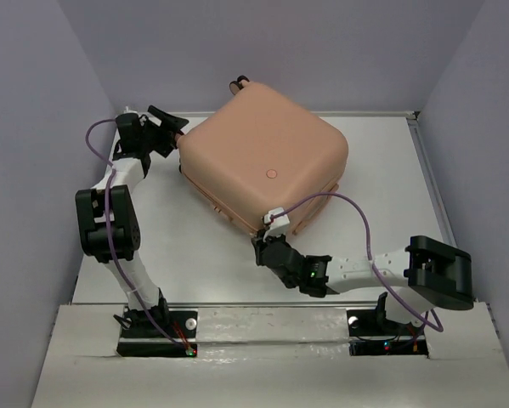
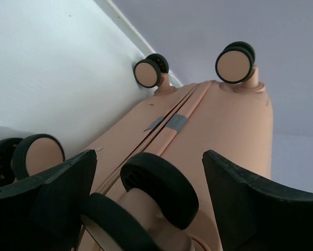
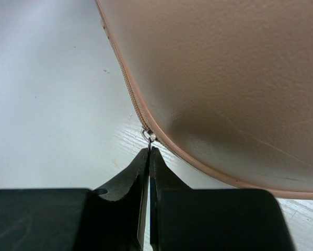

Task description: Pack the luggage

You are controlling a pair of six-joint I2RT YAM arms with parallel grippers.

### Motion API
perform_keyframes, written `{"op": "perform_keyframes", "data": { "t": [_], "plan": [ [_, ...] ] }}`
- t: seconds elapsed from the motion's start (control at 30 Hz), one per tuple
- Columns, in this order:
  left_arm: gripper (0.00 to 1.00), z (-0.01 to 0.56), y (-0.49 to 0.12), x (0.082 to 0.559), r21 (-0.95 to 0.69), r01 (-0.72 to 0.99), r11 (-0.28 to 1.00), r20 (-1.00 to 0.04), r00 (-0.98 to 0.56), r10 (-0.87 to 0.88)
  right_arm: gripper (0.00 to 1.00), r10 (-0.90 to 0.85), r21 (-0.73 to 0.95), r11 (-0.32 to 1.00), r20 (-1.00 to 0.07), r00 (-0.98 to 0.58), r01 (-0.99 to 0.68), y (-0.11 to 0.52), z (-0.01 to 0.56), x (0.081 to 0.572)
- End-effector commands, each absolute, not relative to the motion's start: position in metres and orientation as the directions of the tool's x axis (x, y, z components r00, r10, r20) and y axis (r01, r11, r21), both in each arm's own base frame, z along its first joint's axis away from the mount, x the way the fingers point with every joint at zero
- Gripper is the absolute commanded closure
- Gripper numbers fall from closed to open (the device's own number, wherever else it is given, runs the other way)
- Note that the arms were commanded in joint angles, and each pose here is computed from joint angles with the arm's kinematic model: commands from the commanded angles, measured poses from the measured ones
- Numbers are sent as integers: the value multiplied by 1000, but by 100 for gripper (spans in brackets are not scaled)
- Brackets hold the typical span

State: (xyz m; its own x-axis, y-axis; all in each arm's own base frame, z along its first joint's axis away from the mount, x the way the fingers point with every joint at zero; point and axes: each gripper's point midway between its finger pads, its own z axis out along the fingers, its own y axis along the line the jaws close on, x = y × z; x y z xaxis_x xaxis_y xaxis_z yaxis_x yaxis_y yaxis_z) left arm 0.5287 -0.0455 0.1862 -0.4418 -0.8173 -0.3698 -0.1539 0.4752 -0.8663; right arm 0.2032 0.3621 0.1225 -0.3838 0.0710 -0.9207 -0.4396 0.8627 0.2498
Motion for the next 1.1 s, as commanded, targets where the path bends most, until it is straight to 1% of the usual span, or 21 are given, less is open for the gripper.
{"op": "perform_keyframes", "data": {
  "t": [0.0, 0.1, 0.13, 0.17, 0.2, 0.3, 0.33, 0.4, 0.47, 0.5, 0.53, 0.6, 0.63, 0.67, 0.7, 0.73, 0.77, 0.83, 0.9, 0.97, 1.07],
  "plan": [
    [10, 251, -60, 545, -909, 26, 415, -389, -407, -827, 93, 189, 371, 786, -906, -379, -494, 381, 158, 192],
    [44, 257, -68, 547, -917, 61, 394, -382, -415, -825, 93, 175, 352, 793, -914, -367, -497, 382, 158, 194],
    [77, 262, -69, 544, -916, 88, 392, -392, -405, -826, 93, 175, 348, 797, -915, -362, -493, 381, 158, 195],
    [90, 264, -68, 541, -916, 98, 390, -395, -399, -828, 93, 174, 346, 798, -916, -360, -494, 381, 159, 195],
    [94, 265, -69, 537, -915, 107, 389, -399, -390, -830, 93, 186, 351, 798, -916, -355, -489, 377, 164, 199],
    [94, 271, -67, 513, -904, 150, 400, -427, -349, -834, 93, 198, 360, 790, -916, -350, -496, 369, 172, 203],
    [94, 255, -67, 501, -910, 125, 396, -414, -349, -841, 93, 202, 361, 791, -916, -347, -494, 366, 174, 206],
    [94, 270, -68, 478, -907, 150, 393, -421, -304, -855, 93, 184, 351, 781, -920, -346, -516, 364, 177, 208],
    [94, 244, -77, 452, -906, 110, 408, -421, -321, -849, 93, 172, 339, 772, -926, -336, -537, 365, 183, 210],
    [94, 253, -80, 435, -898, 137, 419, -441, -302, -845, 93, 176, 334, 773, -930, -324, -539, 365, 191, 216],
    [94, 220, -80, 417, -900, 69, 431, -430, -310, -848, 93, 152, 315, 771, -935, -320, -554, 364, 193, 220],
    [94, 223, -83, 388, -891, 95, 444, -452, -288, -844, 93, 141, 297, 761, -944, -299, -577, 369, 208, 227],
    [94, 193, -85, 369, -890, 48, 453, -444, -314, -839, 93, 135, 288, 764, -947, -293, -577, 369, 210, 235],
    [94, 204, -86, 354, -881, 90, 465, -470, -293, -833, 93, 125, 284, 749, -948, -293, -598, 374, 213, 235],
    [94, 197, -95, 340, -879, 94, 467, -471, -313, -825, 93, 106, 268, 739, -952, -286, -618, 380, 215, 235],
    [94, 170, -98, 323, -880, 43, 473, -457, -350, -818, 93, 119, 272, 718, -955, -273, -640, 390, 230, 236],
    [94, 181, -109, 308, -869, 100, 485, -488, -343, -803, 93, 79, 255, 689, -957, -280, -679, 403, 224, 233],
    [94, 158, -122, 286, -855, 63, 515, -495, -395, -774, 93, 87, 266, 637, -957, -275, -723, 426, 244, 232],
    [94, 167, -131, 271, -850, 104, 516, -513, -379, -770, 93, 38, 281, 560, -949, -314, -779, 450, 234, 221],
    [94, 163, -152, 253, -859, 125, 496, -496, -437, -750, 93, 36, 310, 511, -940, -340, -802, 465, 237, 215],
    [94, 170, -180, 233, -878, 166, 448, -468, -489, -736, 93, 4, 308, 543, -931, -365, -781, 455, 211, 211]
  ]
}}
